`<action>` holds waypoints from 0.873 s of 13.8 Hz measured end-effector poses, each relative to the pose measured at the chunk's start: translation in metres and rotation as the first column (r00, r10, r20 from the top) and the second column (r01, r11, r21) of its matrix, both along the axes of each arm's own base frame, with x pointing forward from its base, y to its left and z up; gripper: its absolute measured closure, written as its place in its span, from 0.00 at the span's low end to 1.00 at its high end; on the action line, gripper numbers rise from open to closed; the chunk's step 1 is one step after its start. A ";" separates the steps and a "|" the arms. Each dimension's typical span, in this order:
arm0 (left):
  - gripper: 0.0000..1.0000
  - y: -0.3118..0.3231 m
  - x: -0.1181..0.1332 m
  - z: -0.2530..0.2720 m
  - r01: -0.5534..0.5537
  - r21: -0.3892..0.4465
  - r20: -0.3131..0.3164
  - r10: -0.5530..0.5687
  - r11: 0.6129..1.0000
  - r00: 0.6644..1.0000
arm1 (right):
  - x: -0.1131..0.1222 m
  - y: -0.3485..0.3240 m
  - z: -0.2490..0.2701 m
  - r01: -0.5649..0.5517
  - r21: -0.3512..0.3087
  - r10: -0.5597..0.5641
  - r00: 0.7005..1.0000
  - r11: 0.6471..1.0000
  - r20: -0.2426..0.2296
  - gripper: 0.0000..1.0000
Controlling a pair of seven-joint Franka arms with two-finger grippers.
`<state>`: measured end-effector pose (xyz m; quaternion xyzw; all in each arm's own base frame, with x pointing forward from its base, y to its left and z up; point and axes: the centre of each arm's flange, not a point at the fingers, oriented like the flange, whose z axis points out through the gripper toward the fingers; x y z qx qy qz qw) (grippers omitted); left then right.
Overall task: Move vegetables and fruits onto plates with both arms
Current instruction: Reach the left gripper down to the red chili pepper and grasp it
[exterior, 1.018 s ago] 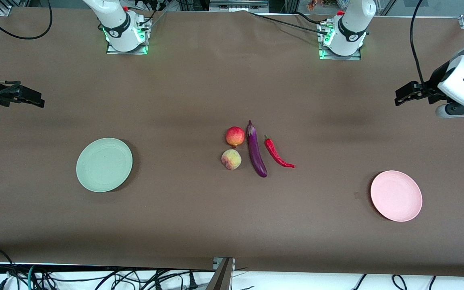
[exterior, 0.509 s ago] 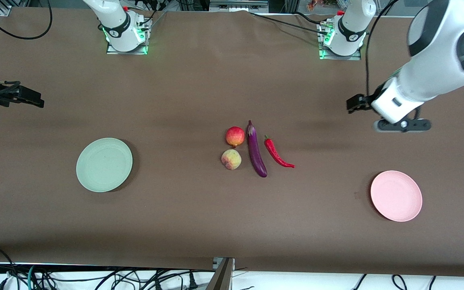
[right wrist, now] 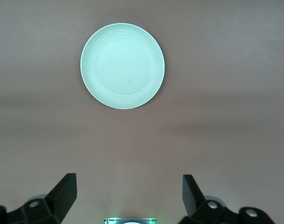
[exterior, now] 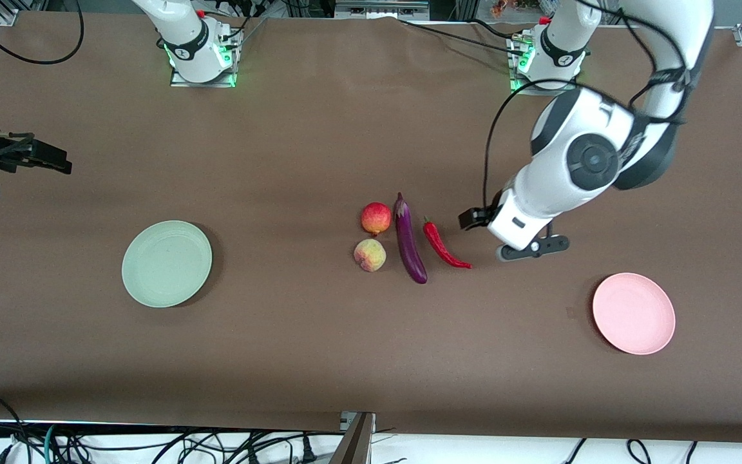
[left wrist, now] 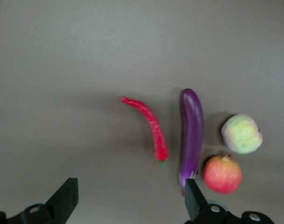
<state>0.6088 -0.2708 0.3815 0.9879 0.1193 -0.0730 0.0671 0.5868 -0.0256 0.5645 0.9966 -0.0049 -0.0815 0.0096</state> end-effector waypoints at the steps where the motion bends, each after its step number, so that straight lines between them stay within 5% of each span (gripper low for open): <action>1: 0.00 -0.007 0.003 -0.019 -0.012 -0.009 -0.005 0.012 1.000 1.000 | 0.005 0.000 -0.010 -0.001 0.002 0.001 1.000 1.000 -0.007 0.00; 12: 0.04 -0.047 -0.006 -0.194 -0.207 -0.005 -0.137 0.204 0.978 0.969 | 0.038 0.018 -0.084 -0.017 0.061 0.021 0.998 0.998 -0.066 0.00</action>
